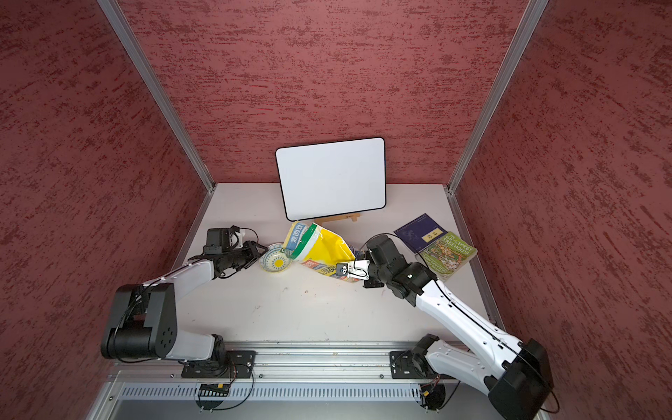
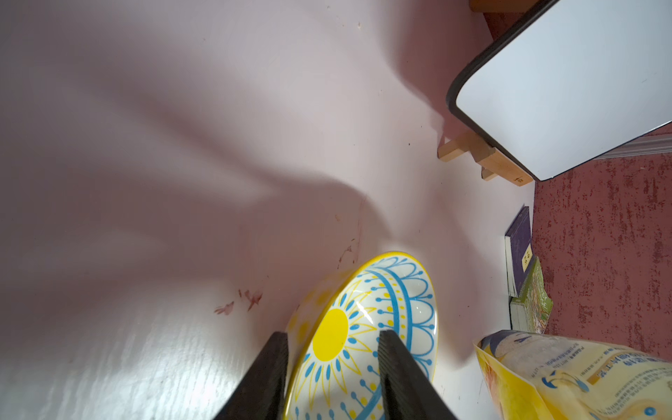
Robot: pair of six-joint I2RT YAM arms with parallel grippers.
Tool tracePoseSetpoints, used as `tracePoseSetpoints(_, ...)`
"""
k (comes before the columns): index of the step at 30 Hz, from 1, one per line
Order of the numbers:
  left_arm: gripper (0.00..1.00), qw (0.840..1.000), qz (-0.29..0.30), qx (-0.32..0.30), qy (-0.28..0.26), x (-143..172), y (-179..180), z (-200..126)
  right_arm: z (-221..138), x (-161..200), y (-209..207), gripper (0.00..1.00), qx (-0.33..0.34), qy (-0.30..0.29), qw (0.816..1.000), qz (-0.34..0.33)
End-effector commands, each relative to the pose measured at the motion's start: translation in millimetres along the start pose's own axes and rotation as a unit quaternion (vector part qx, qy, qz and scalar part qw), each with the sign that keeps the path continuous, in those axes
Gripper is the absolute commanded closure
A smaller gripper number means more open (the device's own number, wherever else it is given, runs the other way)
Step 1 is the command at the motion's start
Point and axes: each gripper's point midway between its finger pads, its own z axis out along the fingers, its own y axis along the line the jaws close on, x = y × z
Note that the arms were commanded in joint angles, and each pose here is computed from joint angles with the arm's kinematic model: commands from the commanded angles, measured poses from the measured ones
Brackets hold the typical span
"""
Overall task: Pour the oats into the breakfast bowl
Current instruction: Move the bowl to the center of the board.
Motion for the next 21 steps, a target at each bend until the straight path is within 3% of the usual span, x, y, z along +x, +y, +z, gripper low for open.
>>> tracePoseSetpoints(1,0.56,0.999,0.024,0.032,-0.005,-3,-26,5,-39,-30,-68,1.0,0.114,-0.035,0.993,-0.025)
tracePoseSetpoints(17,0.57,0.994,0.061,0.081,0.034,41,-82,44,-68,-4,-90,1.0,0.104,0.092,0.983,-0.116)
tracePoseSetpoints(21,0.5,0.994,0.065,0.087,0.021,38,-84,36,-71,3,-95,1.0,0.096,0.119,0.978,-0.139)
